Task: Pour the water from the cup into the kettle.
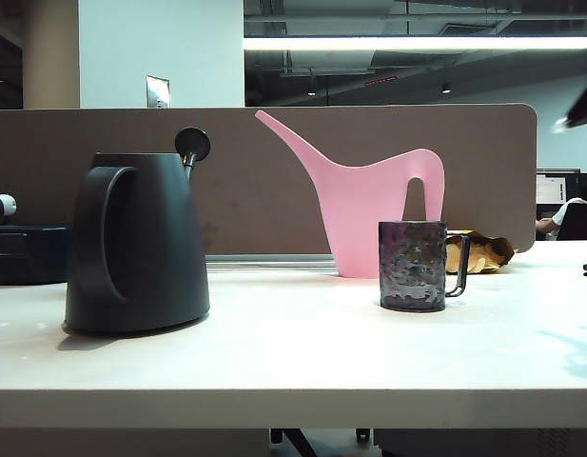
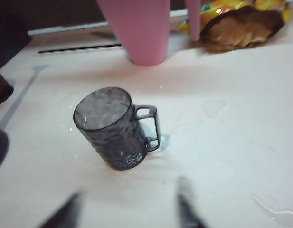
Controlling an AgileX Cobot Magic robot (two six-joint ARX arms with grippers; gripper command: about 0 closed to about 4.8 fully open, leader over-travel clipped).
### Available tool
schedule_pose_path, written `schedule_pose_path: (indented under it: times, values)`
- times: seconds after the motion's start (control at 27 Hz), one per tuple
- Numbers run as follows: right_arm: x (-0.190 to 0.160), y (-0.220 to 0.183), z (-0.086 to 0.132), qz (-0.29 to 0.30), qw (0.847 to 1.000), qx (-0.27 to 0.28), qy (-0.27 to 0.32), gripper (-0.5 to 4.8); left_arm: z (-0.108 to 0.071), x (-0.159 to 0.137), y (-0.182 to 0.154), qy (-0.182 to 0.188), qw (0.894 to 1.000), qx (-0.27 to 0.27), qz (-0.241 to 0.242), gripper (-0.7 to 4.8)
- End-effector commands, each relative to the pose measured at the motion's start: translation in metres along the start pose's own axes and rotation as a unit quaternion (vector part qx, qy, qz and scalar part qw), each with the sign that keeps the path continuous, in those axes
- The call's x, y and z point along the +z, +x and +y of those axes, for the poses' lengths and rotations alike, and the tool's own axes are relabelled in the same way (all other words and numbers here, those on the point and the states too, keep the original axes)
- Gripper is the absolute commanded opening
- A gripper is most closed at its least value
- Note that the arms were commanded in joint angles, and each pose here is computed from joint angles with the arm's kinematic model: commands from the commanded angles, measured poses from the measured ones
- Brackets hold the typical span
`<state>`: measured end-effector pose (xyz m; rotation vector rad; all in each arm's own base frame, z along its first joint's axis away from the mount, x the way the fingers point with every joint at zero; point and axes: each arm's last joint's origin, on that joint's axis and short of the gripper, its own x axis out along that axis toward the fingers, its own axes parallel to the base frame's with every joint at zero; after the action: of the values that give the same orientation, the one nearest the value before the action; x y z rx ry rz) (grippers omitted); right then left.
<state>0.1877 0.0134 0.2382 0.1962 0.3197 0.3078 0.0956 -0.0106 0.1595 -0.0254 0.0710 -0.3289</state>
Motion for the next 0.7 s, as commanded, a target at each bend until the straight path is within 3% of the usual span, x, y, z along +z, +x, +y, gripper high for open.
schedule_pose_path:
  times: [0.04, 0.7]
  values:
    - [0.000, 0.016, 0.000, -0.003, 1.000, 0.021, -0.005, 3.07, -0.001, 0.001, 0.000, 0.002, 1.000, -0.010, -0.001, -0.05]
    - [-0.040, 0.118, -0.030, 0.024, 0.999, 0.042, -0.001, 3.30, -0.001, 0.001, 0.000, 0.002, 1.000, -0.014, -0.001, -0.05]
